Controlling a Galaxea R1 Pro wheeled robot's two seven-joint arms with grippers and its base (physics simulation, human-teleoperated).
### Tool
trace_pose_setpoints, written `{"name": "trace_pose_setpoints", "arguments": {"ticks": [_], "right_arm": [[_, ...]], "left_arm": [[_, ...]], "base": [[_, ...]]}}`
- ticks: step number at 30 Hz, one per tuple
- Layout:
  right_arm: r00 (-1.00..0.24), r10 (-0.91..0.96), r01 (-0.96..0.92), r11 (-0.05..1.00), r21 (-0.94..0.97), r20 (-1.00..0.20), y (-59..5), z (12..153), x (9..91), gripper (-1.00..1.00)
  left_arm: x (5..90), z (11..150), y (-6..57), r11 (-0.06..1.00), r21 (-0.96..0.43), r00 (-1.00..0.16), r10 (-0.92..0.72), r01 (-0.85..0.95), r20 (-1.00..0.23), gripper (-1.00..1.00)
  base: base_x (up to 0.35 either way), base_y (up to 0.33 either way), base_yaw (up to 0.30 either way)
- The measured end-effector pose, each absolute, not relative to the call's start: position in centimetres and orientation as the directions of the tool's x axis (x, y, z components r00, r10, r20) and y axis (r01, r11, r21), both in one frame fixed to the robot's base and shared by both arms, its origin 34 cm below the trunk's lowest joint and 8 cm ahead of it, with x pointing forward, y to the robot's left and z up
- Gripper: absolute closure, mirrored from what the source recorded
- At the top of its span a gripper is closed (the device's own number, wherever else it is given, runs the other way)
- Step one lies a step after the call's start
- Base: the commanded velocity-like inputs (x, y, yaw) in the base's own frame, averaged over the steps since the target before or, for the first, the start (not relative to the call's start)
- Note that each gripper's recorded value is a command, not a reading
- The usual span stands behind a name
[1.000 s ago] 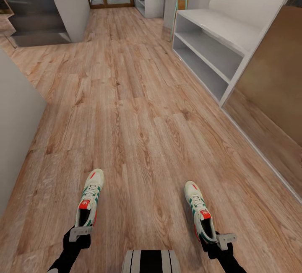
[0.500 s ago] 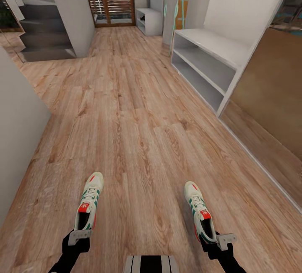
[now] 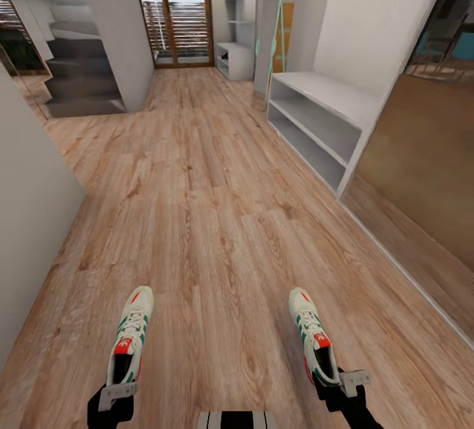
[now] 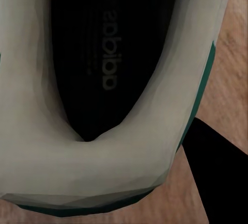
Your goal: Pick up the two gym shoes and the two sandals from the corridor floor and place them onto the hallstand (shoe rack) in the corridor, making sure they are on the rack and not on the floor. Arrange them so the two gym shoes are next to each other and the two sandals are next to each other.
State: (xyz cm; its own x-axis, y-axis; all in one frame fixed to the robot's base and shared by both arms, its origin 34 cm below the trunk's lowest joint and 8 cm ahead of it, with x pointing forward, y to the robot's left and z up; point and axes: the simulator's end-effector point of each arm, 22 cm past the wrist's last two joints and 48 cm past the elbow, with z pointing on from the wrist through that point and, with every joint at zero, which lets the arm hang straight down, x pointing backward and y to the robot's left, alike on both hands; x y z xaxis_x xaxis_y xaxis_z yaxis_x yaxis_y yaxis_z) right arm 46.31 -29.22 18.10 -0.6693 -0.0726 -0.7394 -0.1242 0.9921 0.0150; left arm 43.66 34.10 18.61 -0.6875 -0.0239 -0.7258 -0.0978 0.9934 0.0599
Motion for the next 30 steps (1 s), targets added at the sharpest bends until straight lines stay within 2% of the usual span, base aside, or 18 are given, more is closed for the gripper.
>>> {"name": "trace_pose_setpoints", "arguments": {"ticks": [30], "right_arm": [[-0.554, -0.067, -0.123, 0.992, 0.002, -0.830, -29.1, 24.6, 50.3, 1.00]], "left_arm": [[47.8, 24.7, 33.8, 0.993, 0.040, -0.568, -0.029, -0.109, -0.822, 1.00]], "base": [[0.000, 0.000, 0.000]]}}
